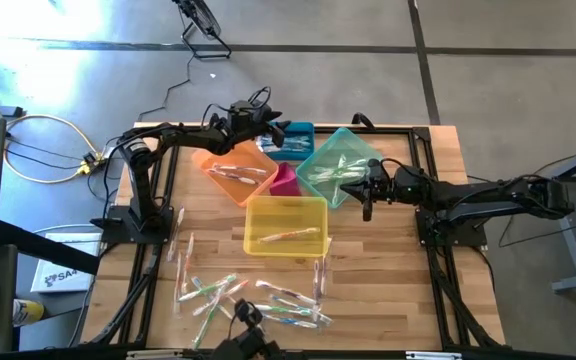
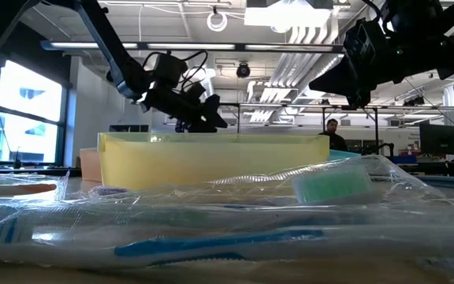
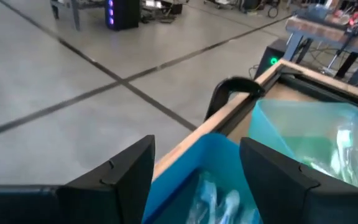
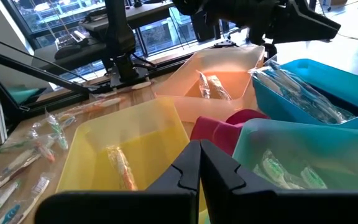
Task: Pick & Place Toothbrushes
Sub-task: Put the purple toothbrush into the orange bin
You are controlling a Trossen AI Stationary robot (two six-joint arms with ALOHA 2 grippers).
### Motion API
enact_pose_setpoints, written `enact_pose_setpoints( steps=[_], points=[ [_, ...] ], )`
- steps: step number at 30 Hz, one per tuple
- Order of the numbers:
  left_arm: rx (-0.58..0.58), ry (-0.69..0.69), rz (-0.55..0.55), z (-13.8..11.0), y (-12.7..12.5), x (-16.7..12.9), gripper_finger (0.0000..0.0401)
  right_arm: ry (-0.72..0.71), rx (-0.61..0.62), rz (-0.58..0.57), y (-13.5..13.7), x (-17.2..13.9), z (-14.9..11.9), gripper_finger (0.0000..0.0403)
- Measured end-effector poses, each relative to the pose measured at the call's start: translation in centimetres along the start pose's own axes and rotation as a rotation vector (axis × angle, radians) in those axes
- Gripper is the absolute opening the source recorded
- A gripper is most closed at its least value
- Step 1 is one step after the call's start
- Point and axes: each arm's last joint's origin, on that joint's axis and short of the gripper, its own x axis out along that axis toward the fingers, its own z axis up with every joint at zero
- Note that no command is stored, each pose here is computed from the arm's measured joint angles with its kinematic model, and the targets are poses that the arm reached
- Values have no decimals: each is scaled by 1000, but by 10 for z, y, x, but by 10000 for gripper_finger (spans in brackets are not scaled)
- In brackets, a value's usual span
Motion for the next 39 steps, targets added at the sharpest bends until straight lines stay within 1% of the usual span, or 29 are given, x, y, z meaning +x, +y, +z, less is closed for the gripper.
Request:
enact_pose_setpoints(
  steps=[2,5,10,13,15,18,20,21,23,25,31,34,39],
  points=[
    [-12,27,2,-3,0,0,228,0,3,0,0,0,0,2],
    [-44,47,-23,-4,0,0,207,0,37,0,0,0,0,2],
    [-55,73,-124,-6,-6,0,146,0,49,-1,0,0,0,2],
    [-55,86,-185,-5,-11,-1,106,-9,52,-31,-1,0,0,2],
    [-40,80,-217,-2,-16,-4,80,-16,61,-55,-2,0,0,2],
    [3,73,-235,5,-20,-8,43,-22,75,-76,-2,0,1,2],
    [1,59,-266,10,-23,-13,21,-22,76,-75,-2,0,1,2],
    [-5,55,-299,12,-25,-16,11,-22,78,-75,-2,0,1,2],
    [-6,39,-351,14,-28,-26,3,-22,83,-75,-2,0,1,2],
    [-1,19,-359,13,-29,-39,5,-22,94,-75,-2,0,1,2],
    [19,-60,-365,-2,-28,-88,1,-33,95,-85,-2,0,1,2],
    [74,-94,-364,-5,-30,-112,1,-74,96,-102,-2,0,5,2],
    [95,-115,-341,-8,-32,-143,1,-132,99,-104,5,0,9,2]
  ],
)
